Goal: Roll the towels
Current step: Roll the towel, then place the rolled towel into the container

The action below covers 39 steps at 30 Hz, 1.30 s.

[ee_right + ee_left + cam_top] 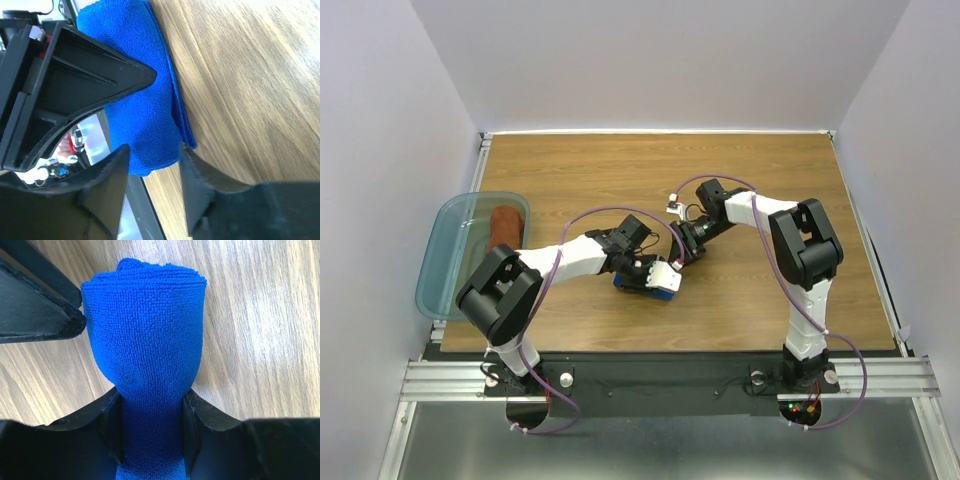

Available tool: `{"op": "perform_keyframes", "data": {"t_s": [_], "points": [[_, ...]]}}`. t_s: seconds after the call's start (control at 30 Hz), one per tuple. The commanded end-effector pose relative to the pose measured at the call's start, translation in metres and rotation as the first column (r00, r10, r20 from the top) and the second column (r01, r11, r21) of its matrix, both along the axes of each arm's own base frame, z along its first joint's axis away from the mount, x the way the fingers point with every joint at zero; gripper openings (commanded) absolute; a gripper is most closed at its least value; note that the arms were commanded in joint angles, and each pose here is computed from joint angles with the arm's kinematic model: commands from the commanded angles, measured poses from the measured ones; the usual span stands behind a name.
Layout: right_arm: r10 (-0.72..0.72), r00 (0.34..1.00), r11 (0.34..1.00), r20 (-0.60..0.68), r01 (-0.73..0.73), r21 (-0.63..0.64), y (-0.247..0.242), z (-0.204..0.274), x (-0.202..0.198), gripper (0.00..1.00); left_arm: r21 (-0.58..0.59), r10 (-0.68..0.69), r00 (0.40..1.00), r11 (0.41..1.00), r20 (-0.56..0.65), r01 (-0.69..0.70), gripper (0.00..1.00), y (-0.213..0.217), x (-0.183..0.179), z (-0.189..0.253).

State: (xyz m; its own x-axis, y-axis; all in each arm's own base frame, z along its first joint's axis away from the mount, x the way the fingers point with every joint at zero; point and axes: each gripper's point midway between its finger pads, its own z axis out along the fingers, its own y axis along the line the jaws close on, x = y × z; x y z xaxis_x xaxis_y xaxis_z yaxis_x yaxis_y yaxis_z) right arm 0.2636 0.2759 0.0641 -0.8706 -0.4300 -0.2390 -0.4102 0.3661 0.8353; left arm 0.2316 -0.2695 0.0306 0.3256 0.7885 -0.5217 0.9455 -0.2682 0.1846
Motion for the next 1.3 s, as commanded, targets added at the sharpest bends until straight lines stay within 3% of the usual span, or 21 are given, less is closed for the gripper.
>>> {"op": "perform_keyframes", "data": {"t_s": [0.0, 0.13, 0.33, 0.53, 1.03, 1.27], "points": [[-0.025, 0.999, 0.997, 0.046, 0.022, 0.068, 0.006, 0.029, 0.015, 0.47, 0.134, 0.036, 0.998, 0.991, -0.06, -0.027, 0.36, 0.032, -0.018, -0.027], [-0.022, 0.999, 0.989, -0.031, 0.026, 0.148, 0.012, 0.049, 0.009, 0.37, 0.129, 0.039, 0.998, 0.991, -0.054, -0.031, 0.36, 0.032, -0.017, -0.025], [-0.014, 0.996, 0.981, -0.091, 0.031, 0.19, 0.012, 0.06, 0.0, 0.05, 0.122, 0.036, 0.998, 0.992, -0.05, -0.03, 0.36, 0.03, -0.015, -0.025], [0.032, 0.986, 0.975, -0.166, 0.006, 0.223, 0.02, 0.06, -0.018, 0.05, 0.122, 0.04, 0.998, 0.992, -0.045, -0.034, 0.36, 0.03, -0.014, -0.025], [0.067, 0.971, 0.995, -0.231, -0.049, 0.082, 0.033, 0.013, -0.045, 0.05, 0.101, 0.052, 0.997, 0.994, -0.055, -0.046, 0.36, 0.024, -0.012, -0.02], [0.049, 0.981, 0.997, -0.19, -0.058, -0.041, 0.026, -0.027, -0.038, 0.03, 0.071, 0.052, 0.998, 0.996, -0.026, -0.05, 0.47, 0.025, -0.013, -0.01]]}}
